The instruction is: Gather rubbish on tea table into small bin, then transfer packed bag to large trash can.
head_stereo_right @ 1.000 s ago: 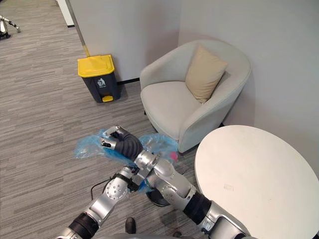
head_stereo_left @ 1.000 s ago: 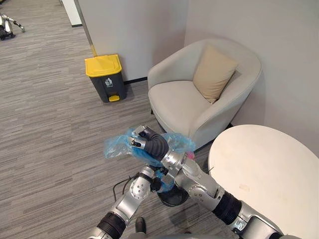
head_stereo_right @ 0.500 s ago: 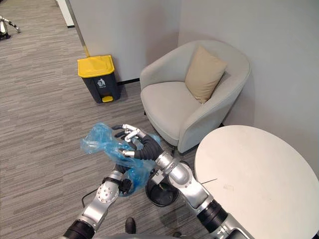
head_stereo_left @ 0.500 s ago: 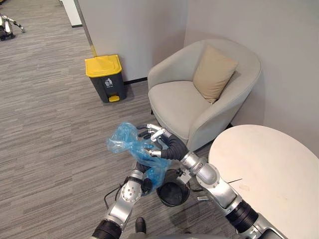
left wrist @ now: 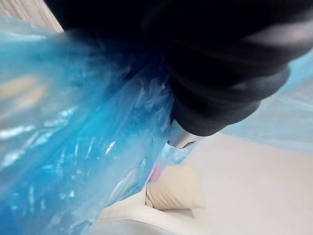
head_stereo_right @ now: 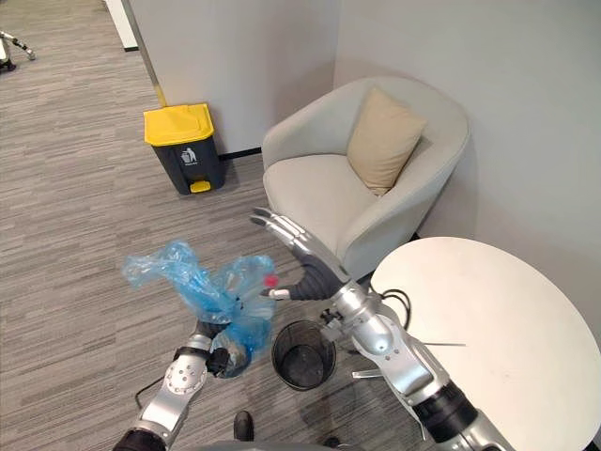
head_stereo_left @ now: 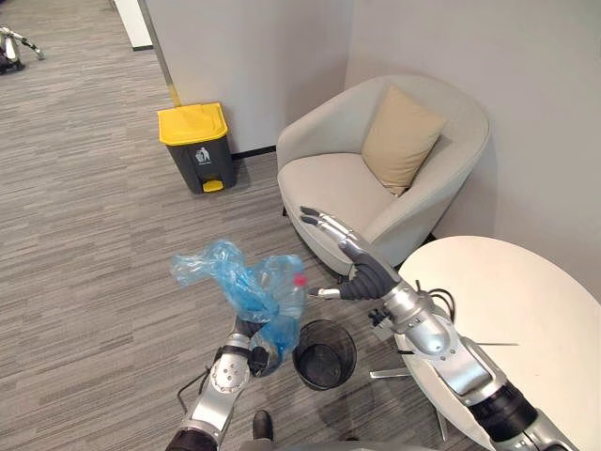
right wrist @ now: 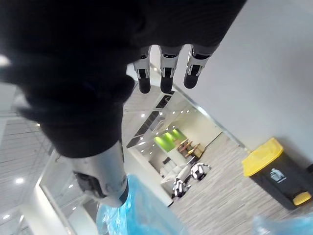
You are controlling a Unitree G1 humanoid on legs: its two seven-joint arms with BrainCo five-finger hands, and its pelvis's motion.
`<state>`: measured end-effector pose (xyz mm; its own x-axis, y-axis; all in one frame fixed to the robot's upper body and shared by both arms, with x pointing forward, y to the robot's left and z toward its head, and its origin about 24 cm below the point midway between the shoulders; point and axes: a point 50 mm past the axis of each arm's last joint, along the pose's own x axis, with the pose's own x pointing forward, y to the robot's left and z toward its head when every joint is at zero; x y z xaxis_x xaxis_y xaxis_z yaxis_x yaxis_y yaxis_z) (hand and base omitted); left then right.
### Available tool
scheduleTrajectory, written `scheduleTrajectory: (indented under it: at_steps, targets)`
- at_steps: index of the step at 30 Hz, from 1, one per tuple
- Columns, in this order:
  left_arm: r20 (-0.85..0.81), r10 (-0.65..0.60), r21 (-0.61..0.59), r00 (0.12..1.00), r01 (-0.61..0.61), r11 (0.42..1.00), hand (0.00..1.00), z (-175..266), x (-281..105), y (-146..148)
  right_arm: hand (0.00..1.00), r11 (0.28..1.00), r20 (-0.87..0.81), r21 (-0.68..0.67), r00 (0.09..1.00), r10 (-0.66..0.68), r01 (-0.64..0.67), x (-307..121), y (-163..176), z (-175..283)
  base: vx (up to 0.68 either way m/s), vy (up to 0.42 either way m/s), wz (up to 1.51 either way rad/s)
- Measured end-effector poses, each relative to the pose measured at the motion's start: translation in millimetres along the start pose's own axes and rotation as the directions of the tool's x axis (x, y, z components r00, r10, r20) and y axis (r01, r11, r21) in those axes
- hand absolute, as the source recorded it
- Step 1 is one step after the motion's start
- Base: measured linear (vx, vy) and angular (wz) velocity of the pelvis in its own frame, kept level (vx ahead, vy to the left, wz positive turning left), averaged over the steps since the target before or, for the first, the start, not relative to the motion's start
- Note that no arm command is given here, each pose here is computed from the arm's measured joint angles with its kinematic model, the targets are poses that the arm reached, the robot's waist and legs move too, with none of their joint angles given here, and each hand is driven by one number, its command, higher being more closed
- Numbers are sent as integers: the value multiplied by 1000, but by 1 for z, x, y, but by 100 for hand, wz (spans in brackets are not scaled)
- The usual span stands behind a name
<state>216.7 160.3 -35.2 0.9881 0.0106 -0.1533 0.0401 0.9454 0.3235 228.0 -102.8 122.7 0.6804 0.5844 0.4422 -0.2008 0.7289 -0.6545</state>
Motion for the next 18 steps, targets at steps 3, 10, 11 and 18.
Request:
scheduleTrajectory:
  at_steps: [3, 10, 11, 18]
  targets:
    - [-51, 30, -4, 998, -30, 1000, 100, -11, -2, 7, 0, 999, -75, -14, 997, -34, 33, -16, -4, -8, 0, 0, 0]
    - [-179, 81, -17, 980, -85, 996, 100, -40, -22, 19, 0, 963, -447, 171, 887, -114, 210, -69, 21, -56, 0, 0, 0]
    - [-209, 84, -18, 974, -90, 996, 100, -47, -25, 22, 0, 947, -536, 202, 838, -107, 250, -82, 28, -69, 0, 0, 6]
    - [-344, 83, -20, 935, -96, 995, 100, -76, -48, 31, 0, 875, -834, 246, 551, -27, 416, -153, 60, -110, 0, 0, 4]
